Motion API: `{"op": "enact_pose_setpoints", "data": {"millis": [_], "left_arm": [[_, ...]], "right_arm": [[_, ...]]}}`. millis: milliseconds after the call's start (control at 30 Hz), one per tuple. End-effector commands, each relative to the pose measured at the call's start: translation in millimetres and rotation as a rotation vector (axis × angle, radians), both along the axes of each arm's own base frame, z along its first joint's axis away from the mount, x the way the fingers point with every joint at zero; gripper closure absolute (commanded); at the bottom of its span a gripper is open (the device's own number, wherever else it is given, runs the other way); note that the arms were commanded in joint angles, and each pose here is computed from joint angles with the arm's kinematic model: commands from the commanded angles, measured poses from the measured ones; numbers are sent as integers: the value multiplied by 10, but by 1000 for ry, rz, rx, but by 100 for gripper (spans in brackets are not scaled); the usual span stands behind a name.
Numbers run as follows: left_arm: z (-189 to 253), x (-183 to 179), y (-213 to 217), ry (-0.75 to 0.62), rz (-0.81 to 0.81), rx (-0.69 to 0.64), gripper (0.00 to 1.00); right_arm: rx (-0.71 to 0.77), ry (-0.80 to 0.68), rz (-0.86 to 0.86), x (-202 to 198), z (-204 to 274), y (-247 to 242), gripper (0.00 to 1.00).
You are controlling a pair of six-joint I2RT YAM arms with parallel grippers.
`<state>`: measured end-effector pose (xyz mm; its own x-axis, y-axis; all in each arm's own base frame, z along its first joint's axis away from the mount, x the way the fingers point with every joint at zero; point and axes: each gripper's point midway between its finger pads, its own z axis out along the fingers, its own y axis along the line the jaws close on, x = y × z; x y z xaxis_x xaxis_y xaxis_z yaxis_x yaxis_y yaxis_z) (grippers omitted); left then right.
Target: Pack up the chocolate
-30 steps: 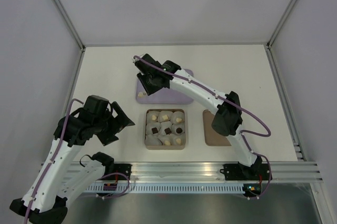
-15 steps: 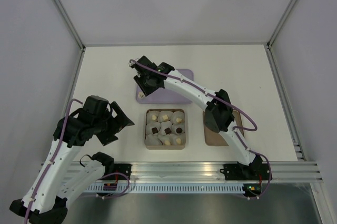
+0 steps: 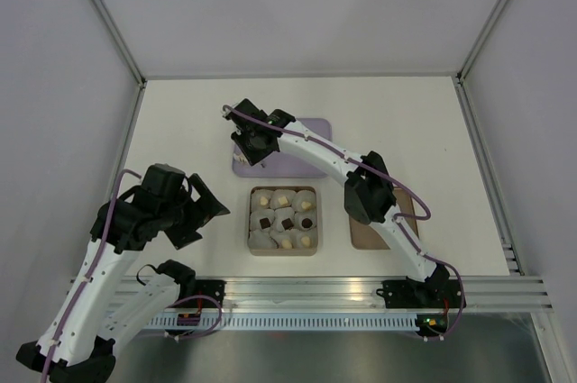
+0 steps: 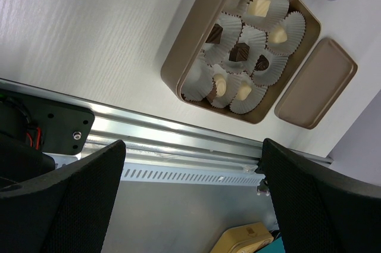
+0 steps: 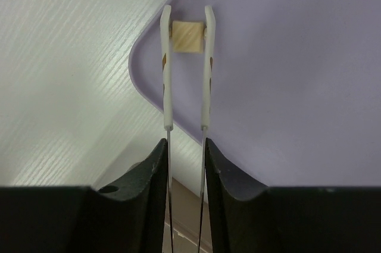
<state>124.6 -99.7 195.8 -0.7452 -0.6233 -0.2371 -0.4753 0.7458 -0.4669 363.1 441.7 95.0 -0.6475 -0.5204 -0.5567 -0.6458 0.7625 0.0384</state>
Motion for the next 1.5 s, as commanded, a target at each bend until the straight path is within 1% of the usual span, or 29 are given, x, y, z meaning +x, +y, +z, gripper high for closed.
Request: {"op": "enact_pose_setpoints", "data": {"millis": [0,67,133,167,233,267,300,333,367,400,433,467,500,533,567,600,633,667,700,733,767,800,900,1033,1233,1467], "left_arm": [[21,-4,19,-15,9,-1,1],[9,-8,20,-11,12,-2,0],[5,-17,15,-9,10,-6,1],[-3,-27,13,-4,10,-7,0],[6,-36,5,-1,7,-12,0],[5,-41,4,1,5,-13,0],[1,-51,6,6,6,-13,0],[-1,-59,-3,11,2,-16,0],[-12,-73,-4,18,-3,-14,0],[-22,-92,1,26,-3,-13,1],[-28,-108,2,33,-5,-13,0],[-31,-119,4,36,-5,-13,0],[-33,-134,10,39,-4,-13,0],[-33,-140,8,41,-7,-14,0],[-38,-146,10,43,-7,-13,0],[-38,-152,10,46,-9,-13,1],[-37,-153,8,46,-10,-14,1],[-42,-155,6,51,-10,-13,0],[-45,-149,6,52,-11,-11,0],[-45,-148,6,55,-10,-10,1],[-36,-142,3,52,-11,-11,0],[-39,-136,1,56,-10,-8,0],[-35,-131,0,56,-6,-10,0],[-49,-148,0,58,-1,-16,0],[-31,-164,4,54,26,-34,1],[-28,-170,10,57,52,-43,0]], "right_arm": [[67,-47,12,66,290,101,69],[73,-57,9,50,385,78,76],[79,-67,0,46,477,51,79],[100,-82,-3,34,635,39,80],[117,-78,-23,-10,759,-15,80],[152,-93,-27,-49,977,-45,82],[154,-76,-35,-121,980,-82,82],[191,-88,-34,-193,1215,-137,82],[199,-84,-37,-251,1281,-181,82],[180,-51,-47,-343,1210,-260,82],[212,-56,-37,-471,1420,-317,82],[209,-48,-35,-550,1452,-372,82],[173,-14,-22,-731,1355,-428,82],[191,-21,-9,-872,1511,-492,82],[147,14,1,-1033,1384,-577,82],[142,29,29,-1237,1392,-560,82],[166,37,32,-1402,1500,-597,82],[166,62,43,-1553,1484,-606,82],[136,102,69,-1797,1353,-618,82],[160,122,56,-1931,1407,-646,82],[133,154,62,-2071,1273,-693,82],[130,166,86,-2239,1253,-681,82],[117,201,90,-2481,1175,-753,82],[79,219,97,-2567,1011,-787,82],[42,207,93,-2508,840,-701,82],[31,216,101,-2478,712,-569,82]]}}
